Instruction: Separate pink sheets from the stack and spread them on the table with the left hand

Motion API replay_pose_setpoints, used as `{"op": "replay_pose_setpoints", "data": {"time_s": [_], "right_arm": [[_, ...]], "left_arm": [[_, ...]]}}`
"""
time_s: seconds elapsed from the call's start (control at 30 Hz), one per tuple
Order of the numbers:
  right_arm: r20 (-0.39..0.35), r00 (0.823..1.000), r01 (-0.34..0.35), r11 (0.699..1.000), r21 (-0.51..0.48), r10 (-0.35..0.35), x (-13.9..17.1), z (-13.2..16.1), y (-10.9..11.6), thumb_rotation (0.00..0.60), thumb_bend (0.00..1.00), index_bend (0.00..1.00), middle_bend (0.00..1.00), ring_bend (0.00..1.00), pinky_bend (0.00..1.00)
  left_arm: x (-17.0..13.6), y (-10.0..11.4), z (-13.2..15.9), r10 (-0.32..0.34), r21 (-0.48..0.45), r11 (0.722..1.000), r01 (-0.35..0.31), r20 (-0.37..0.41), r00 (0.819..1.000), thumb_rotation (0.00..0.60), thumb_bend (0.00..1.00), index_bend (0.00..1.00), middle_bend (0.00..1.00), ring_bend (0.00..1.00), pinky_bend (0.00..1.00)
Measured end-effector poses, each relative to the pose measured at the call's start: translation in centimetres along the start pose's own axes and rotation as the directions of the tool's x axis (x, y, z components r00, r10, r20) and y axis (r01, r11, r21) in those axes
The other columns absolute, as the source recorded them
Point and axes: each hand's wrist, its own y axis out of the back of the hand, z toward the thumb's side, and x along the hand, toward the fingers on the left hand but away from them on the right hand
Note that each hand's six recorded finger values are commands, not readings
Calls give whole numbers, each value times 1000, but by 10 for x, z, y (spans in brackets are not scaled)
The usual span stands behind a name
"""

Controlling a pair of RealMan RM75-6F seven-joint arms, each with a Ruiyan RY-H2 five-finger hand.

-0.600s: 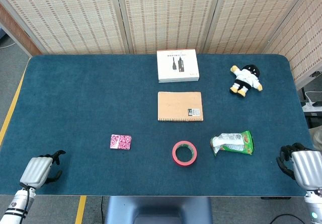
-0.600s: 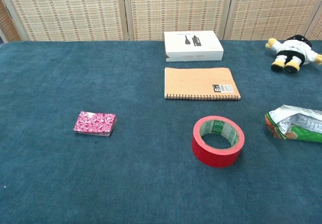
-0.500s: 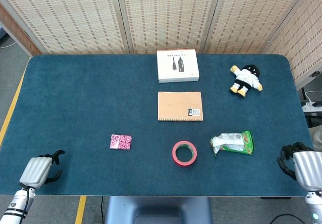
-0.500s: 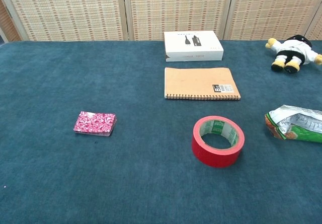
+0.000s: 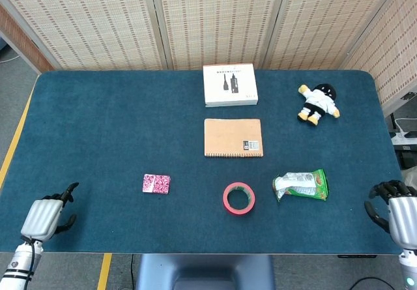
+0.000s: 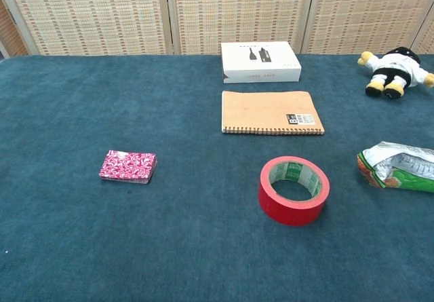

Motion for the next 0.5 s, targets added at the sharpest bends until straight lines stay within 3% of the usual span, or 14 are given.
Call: {"op": "replay_pose_setpoints", "data": {"time_s": [0.17,0.33,0.5], "right_arm": [[-12,1000,19,1000,15,-19,4,1,1,600,169,869,772,656,834],[-9,1000,14,1000,0,-13,4,0,2,600,169,886,786,669,842],[-31,999,30,999,-27,-30,5,4,3,600,169,884,786,669,842]], "left_arm": [[6,4,6,16,-32,999,-15,23,1000,600,371,53,591,679,707],[21,10,25,31,18,999,-32,67,997,600,358,51,722,839,881],[45,17,53,39,37,998,-43,110,993,600,354,185,885,980,999]]}}
